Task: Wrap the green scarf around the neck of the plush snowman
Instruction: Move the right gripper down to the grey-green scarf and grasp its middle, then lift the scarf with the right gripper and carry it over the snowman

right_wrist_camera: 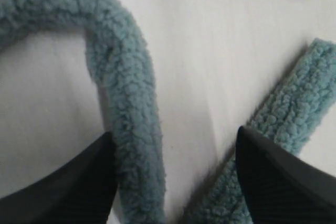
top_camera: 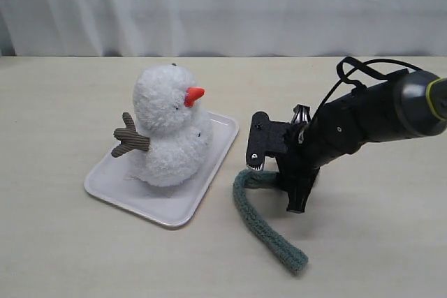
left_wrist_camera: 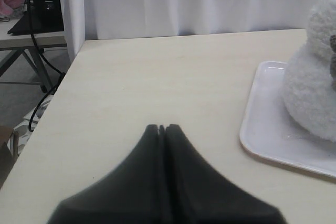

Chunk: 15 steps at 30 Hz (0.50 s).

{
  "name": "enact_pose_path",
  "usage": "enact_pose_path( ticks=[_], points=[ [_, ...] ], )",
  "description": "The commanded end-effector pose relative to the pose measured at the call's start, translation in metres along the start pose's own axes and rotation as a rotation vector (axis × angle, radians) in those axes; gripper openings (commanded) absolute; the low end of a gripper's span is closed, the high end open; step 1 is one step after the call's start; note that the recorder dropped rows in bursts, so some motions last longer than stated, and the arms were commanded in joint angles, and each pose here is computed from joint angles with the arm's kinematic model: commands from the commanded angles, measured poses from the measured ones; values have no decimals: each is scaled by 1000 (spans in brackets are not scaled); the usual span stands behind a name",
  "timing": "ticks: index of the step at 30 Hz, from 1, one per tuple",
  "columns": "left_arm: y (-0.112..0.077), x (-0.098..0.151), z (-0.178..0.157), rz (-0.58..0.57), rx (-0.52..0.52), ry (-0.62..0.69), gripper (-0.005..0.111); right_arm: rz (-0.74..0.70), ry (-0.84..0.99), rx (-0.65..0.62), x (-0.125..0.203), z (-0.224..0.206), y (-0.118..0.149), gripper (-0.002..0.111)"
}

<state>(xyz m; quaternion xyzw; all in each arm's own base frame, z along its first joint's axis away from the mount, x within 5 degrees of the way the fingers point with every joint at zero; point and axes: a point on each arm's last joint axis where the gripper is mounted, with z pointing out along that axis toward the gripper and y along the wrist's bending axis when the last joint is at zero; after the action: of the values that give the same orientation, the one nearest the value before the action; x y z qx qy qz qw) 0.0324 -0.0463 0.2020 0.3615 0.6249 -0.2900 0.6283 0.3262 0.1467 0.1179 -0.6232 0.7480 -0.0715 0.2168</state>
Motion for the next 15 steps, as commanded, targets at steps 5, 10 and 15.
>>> enact_pose_path(
  ticks=[5, 10, 15],
  points=[
    [0, -2, 0, -13, 0, -32, 0, -27, 43, -47, 9, 18, 5, 57],
    [0, -2, 0, -13, 0, -32, 0, -44, 54, -59, 11, 24, 8, 37],
    [0, -2, 0, -13, 0, -32, 0, -110, 52, -59, 8, 17, 7, 6]
  ],
)
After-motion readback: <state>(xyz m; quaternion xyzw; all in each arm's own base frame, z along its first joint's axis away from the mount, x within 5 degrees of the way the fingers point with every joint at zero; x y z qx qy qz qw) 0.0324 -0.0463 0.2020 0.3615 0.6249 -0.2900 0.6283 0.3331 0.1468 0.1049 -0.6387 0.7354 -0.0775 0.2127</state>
